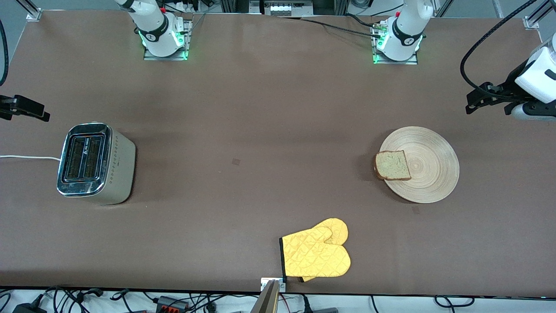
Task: Move plate and put bread in toaster
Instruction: 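Reach the left gripper toward the rim of the wooden plate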
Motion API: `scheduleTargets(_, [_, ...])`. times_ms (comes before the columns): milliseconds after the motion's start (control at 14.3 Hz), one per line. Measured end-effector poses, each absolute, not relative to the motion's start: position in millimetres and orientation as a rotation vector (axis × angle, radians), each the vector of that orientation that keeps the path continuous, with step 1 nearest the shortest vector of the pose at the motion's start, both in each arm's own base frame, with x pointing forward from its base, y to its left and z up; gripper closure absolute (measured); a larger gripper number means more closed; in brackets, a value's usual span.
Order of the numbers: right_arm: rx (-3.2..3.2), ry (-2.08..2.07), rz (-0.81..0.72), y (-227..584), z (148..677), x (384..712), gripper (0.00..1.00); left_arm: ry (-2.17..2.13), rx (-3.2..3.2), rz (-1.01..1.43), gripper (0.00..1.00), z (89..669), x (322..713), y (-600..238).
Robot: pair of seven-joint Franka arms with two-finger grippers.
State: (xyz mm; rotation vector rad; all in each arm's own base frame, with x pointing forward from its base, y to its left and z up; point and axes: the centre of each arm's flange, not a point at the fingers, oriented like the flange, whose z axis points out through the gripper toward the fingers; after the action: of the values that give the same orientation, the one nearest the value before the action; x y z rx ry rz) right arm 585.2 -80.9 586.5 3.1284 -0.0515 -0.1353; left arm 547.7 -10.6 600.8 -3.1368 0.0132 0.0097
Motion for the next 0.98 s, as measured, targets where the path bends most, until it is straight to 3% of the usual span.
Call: scheduleTargets(976, [3.116,-0.047,-0.148,-84.9,586.0,583.9,0.00,0.011,-3.137,0.010,0.00,600.7,547.8,-10.0])
